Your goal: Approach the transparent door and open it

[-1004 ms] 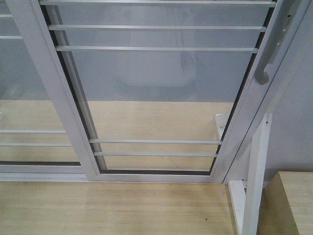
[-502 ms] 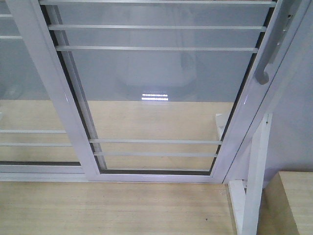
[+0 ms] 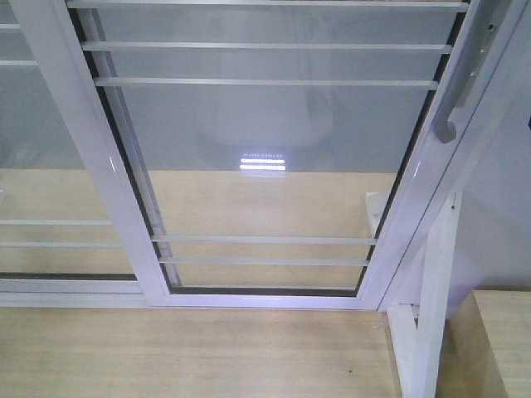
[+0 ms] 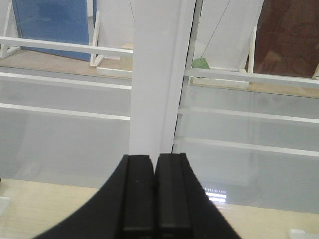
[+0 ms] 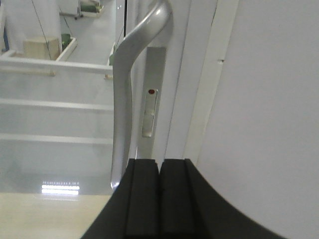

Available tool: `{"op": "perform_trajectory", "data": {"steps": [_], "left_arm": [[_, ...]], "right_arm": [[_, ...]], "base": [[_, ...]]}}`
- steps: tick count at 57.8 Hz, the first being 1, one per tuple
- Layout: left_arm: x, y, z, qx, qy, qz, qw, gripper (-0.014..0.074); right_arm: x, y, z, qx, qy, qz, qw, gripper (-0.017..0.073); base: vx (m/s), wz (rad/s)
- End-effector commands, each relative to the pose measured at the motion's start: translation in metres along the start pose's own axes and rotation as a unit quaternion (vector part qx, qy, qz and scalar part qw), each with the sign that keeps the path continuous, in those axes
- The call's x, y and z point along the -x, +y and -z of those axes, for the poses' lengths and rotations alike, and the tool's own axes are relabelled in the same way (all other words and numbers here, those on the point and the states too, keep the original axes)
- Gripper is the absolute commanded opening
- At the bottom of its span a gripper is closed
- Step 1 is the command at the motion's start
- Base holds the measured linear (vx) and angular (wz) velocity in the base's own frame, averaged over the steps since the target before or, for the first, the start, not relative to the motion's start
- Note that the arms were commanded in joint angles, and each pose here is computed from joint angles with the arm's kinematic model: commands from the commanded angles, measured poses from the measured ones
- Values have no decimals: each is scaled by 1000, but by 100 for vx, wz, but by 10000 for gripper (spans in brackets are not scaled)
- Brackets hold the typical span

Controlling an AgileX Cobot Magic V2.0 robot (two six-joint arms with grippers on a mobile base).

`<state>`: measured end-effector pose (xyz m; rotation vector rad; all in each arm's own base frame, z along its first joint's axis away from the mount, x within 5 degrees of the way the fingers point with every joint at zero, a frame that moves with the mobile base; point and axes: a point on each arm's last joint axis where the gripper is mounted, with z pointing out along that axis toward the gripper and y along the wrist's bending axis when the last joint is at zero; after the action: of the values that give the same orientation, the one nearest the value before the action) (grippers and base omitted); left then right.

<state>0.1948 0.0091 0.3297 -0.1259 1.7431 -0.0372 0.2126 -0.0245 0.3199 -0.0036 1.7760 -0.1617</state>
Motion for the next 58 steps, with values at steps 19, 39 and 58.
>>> {"op": "perform_trajectory", "data": {"steps": [19, 39, 58], "left_arm": [[20, -3, 3, -12, -59, 3, 998, 291], [19, -3, 3, -12, -58, 4, 998, 433], [18, -4, 3, -11, -55, -111, 992, 433]], "right_arm": [[18, -1, 0, 1, -55, 8, 998, 260], [10, -1, -9, 1, -28, -36, 999, 594], [-4, 4, -55, 15, -69, -41, 997, 551]], "base": [[0, 0], [0, 0], [0, 0]]}}
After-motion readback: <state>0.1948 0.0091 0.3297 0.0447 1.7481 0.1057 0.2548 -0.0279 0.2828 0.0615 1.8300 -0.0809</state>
